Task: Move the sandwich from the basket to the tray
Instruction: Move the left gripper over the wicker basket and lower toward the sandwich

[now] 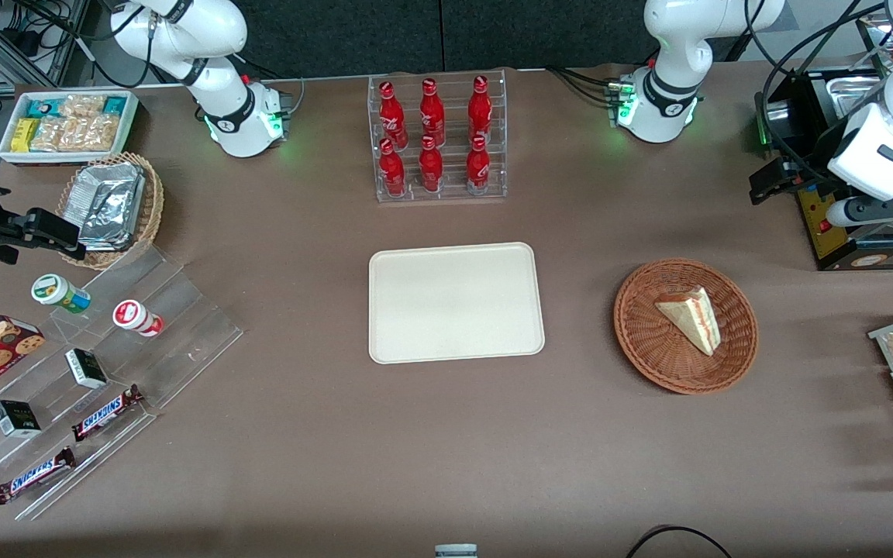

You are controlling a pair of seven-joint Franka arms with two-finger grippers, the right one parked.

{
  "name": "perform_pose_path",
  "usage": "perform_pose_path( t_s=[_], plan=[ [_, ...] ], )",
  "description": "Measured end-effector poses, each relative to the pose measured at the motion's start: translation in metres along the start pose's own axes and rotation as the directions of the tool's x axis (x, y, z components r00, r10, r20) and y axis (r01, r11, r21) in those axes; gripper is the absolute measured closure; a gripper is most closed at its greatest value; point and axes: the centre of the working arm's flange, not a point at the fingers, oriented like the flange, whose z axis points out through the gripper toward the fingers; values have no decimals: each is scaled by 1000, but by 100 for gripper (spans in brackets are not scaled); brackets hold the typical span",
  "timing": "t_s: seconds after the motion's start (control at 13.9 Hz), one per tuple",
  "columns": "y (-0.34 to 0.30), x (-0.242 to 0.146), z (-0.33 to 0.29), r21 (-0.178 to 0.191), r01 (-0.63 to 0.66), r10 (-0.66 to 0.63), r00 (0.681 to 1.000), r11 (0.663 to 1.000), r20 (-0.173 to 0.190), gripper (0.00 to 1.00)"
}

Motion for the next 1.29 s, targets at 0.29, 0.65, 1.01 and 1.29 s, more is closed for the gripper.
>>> perform_pose_path(
  t_s=[0.29, 0.65, 1.01, 1.29],
  plan=[
    [0, 1, 2, 1, -2, 2, 1000, 1000, 2, 0],
    [0, 15, 75, 16, 3, -4, 999, 1000, 33, 0],
    [2, 29, 153, -7, 156, -157, 987, 988, -46, 0],
    [3, 34, 195, -43, 345, -348, 934, 938, -85, 0]
  ],
)
